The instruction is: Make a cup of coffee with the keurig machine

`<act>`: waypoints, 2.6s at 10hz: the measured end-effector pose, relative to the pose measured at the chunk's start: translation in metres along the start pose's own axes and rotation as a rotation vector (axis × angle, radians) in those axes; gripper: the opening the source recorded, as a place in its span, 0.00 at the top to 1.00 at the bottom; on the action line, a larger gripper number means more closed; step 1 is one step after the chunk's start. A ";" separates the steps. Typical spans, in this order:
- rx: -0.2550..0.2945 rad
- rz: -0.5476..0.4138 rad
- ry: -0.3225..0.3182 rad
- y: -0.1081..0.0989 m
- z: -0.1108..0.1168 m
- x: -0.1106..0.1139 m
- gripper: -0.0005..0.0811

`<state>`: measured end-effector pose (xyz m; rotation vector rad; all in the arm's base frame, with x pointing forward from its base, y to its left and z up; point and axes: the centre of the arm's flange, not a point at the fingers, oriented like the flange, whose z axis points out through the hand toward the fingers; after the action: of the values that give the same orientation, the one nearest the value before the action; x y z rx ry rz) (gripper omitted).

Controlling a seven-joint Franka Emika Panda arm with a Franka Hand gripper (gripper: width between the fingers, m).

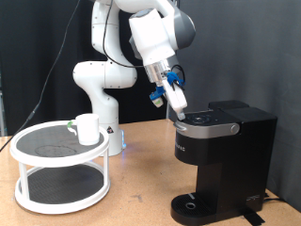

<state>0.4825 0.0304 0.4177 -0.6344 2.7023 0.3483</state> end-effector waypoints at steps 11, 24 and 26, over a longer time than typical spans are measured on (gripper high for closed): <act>-0.170 -0.030 -0.128 0.015 -0.011 -0.005 0.99; -0.323 0.005 -0.195 0.028 -0.041 0.066 0.99; -0.295 0.124 -0.210 0.024 -0.046 0.079 0.99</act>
<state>0.3923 0.0064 0.4329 -0.4769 2.5139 0.8091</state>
